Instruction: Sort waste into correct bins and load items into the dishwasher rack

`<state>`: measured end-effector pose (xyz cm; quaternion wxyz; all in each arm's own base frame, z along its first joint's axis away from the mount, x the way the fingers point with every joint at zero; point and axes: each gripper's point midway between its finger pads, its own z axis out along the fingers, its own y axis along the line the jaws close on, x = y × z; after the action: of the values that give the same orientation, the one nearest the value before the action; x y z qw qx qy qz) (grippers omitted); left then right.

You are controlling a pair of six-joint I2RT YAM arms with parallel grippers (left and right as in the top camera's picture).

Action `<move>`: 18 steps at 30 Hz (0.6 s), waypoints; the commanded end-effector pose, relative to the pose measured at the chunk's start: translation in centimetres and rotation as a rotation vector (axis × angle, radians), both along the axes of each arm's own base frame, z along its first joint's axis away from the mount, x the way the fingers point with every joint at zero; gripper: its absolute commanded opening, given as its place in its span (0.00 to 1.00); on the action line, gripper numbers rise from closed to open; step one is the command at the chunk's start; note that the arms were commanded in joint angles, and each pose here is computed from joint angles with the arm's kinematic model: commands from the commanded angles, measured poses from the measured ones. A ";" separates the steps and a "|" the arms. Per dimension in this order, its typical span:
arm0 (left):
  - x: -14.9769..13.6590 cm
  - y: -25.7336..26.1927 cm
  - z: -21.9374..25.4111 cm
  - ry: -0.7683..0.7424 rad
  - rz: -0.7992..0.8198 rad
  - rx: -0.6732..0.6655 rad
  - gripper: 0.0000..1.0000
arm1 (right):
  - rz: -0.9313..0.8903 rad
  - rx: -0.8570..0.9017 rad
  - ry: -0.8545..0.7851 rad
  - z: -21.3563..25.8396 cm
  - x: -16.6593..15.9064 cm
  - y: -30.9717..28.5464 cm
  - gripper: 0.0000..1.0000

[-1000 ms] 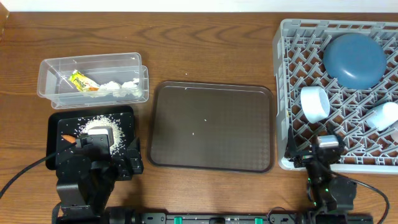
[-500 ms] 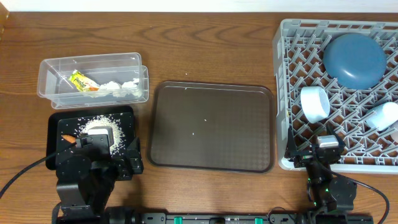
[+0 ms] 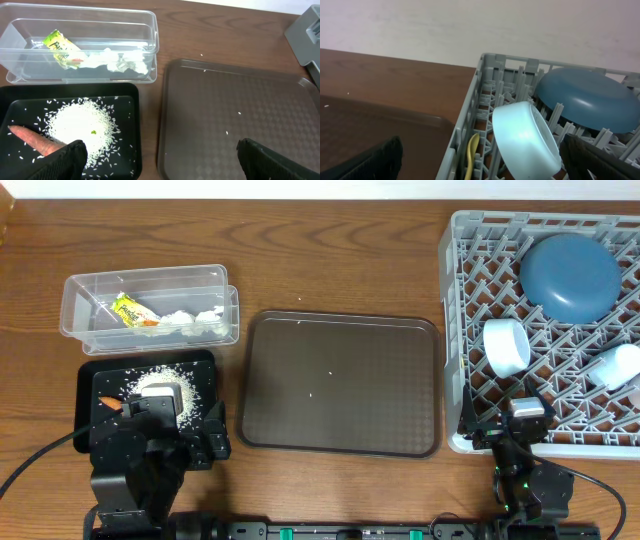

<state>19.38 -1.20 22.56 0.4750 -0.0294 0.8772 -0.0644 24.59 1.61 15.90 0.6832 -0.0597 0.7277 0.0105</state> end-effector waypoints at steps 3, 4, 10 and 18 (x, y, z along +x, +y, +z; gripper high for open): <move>0.0 -0.1 -0.2 0.000 -0.011 0.008 0.98 | 0.025 -0.009 -0.003 0.0 -0.1 0.5 0.99; 0.0 -0.1 -0.2 0.000 -0.011 0.008 0.98 | 0.025 -0.009 -0.004 0.0 -0.1 0.5 0.99; 0.0 -0.1 -0.2 0.000 -0.011 0.008 0.98 | 0.025 -0.009 -0.003 0.0 -0.1 0.5 0.99; -0.7 0.2 -1.8 -0.020 -0.002 0.033 0.98 | 0.025 -0.009 -0.003 0.0 -0.1 0.5 0.99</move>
<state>18.93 -1.16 22.19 0.4833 -0.0254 0.8730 -0.0603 24.59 1.62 15.90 0.6832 -0.0598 0.7277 0.0106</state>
